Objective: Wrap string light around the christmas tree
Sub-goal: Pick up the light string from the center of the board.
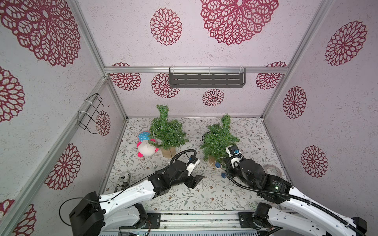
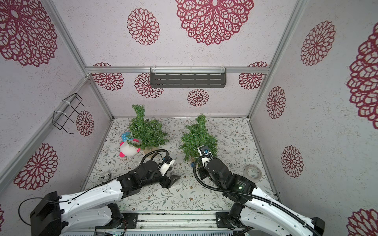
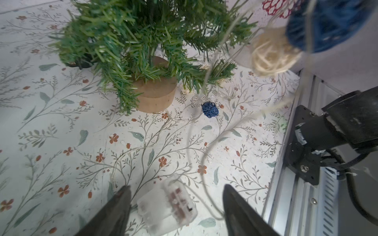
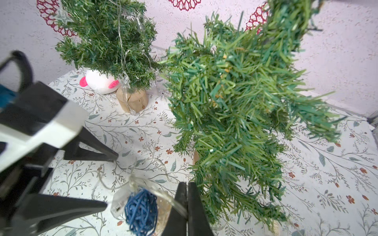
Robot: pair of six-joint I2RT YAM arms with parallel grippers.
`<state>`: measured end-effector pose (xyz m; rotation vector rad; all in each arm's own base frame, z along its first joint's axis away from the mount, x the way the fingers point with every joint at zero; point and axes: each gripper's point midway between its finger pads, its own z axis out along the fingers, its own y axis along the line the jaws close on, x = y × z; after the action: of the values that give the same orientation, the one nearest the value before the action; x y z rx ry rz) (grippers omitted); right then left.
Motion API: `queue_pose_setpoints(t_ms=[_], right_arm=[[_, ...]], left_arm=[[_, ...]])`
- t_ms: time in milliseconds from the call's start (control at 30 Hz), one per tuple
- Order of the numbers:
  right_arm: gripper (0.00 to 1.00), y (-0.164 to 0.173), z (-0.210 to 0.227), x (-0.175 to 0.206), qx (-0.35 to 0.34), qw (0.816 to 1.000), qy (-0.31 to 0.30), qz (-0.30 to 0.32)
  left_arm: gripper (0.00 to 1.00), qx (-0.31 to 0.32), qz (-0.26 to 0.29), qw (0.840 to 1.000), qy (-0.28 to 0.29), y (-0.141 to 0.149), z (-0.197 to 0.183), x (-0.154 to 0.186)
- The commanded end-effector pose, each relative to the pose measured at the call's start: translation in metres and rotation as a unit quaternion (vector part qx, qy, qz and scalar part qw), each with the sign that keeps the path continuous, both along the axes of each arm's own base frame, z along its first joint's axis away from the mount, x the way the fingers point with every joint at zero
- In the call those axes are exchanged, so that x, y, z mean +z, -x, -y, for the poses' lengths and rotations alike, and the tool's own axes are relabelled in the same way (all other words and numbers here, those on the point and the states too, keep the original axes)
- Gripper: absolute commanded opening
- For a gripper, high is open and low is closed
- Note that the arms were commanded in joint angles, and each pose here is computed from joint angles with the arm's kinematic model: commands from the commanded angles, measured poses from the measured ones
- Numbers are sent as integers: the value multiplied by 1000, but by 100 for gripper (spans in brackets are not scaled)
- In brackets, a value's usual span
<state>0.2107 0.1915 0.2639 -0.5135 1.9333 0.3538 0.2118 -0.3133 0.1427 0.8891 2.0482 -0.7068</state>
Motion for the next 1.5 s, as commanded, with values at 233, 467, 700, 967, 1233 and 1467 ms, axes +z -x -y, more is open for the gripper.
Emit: queue_pose_setpoints(t_ms=[233,467,700,967,1233,1467], right_arm=[[0,6,-2,35,15,997,-66,24],[0,5,9,33,-1,999,-43,26],[0,5,-1,27,12,999,-47,15],[0,5,-5,28,20,999,-46,16],[0,1,-5,28,15,999,-47,21],[0,3,-9,31,24,998,-56,14]], left_arm=[[65,-59,26,994,83,-14,53,32],[73,-39,-9,997,71,16,0,15],[82,-65,-10,992,111,23,15,31],[76,-96,17,988,118,-5,70,37],[65,-125,-17,984,122,14,75,18],[58,-124,-24,985,115,-4,100,16]])
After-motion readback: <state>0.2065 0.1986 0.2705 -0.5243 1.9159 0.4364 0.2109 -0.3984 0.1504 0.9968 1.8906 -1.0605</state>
